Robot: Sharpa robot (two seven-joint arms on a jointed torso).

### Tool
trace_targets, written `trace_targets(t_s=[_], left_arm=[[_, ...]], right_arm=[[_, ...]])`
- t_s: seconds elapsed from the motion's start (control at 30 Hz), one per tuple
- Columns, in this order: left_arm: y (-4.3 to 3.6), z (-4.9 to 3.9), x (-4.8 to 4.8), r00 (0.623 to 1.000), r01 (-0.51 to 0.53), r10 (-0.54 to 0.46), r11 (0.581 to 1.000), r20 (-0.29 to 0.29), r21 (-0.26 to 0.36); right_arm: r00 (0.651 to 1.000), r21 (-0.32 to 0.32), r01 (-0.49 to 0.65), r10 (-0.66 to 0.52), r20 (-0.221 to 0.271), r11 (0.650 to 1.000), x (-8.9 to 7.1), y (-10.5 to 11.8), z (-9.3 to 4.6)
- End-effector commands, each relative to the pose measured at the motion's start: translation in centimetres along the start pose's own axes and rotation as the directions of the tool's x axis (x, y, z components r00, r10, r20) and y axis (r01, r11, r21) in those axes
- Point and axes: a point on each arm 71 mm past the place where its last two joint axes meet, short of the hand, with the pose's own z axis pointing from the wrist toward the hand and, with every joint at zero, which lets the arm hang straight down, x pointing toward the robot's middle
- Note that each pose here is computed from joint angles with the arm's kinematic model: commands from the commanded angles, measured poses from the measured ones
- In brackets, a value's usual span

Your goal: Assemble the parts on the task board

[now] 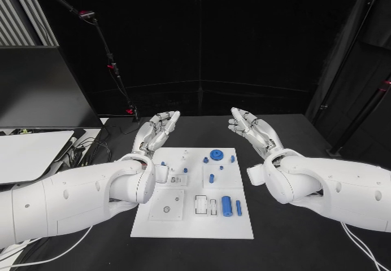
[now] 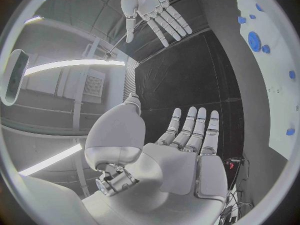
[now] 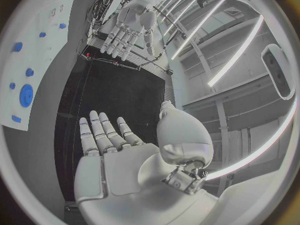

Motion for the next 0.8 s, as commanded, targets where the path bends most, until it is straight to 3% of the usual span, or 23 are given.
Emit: trace_targets(t_s=[0.03, 0.23, 0.8], left_arm=[[-2.60, -0.11, 0.37, 0.998, 0.027, -0.007, 0.942, -0.061, 0.334], [-3.02, -0.07, 0.48, 0.997, 0.027, 0.004, 0.924, -0.079, 0.382], [-3.06, -0.11, -0.14, 0.996, 0.034, -0.002, 0.926, -0.084, 0.377]], right_arm=[[0.993, -0.072, 0.042, -0.050, -0.110, 0.997, 0.8, 0.7, 0.0], [0.992, -0.073, 0.043, -0.051, -0.112, 0.996, 0.8, 0.8, 0.0], [0.981, -0.067, 0.052, -0.063, -0.184, 0.996, -0.4, 0.3, 0.1]])
